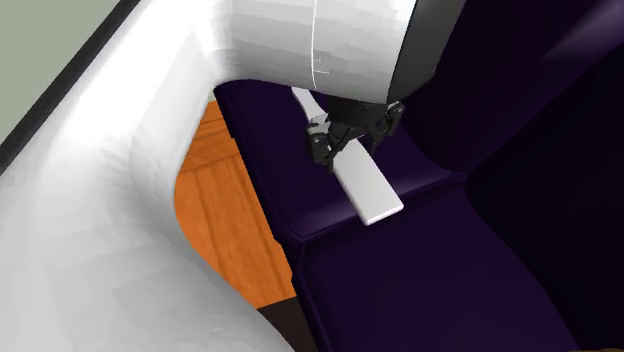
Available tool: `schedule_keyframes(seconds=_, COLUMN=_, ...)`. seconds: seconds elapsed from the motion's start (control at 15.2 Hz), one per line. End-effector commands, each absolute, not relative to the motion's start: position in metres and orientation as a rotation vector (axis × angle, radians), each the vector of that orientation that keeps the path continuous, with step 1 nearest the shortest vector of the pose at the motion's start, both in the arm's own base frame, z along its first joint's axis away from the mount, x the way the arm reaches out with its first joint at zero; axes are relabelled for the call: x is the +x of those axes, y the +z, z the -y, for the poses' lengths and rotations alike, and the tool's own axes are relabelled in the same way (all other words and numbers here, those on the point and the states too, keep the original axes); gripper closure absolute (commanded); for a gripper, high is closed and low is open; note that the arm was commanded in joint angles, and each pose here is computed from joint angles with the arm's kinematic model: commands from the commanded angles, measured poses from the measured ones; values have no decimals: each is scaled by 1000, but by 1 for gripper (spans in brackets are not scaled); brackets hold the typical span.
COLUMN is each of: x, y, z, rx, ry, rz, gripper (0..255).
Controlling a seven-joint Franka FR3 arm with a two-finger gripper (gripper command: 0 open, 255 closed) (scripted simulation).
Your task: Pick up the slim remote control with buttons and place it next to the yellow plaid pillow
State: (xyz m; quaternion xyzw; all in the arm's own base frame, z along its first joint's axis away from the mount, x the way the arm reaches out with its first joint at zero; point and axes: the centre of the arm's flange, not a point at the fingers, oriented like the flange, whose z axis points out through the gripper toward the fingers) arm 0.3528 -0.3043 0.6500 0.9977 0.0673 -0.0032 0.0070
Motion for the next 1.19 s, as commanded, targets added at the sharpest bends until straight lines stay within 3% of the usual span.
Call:
schedule_keyframes(seconds=0.0, x=327, y=651, z=314, rx=3120, ry=-10, rz=-213, gripper=255)
schedule_keyframes(seconds=1.12, x=124, y=652, z=410, rx=3120, ry=-10, rz=-213, gripper=255)
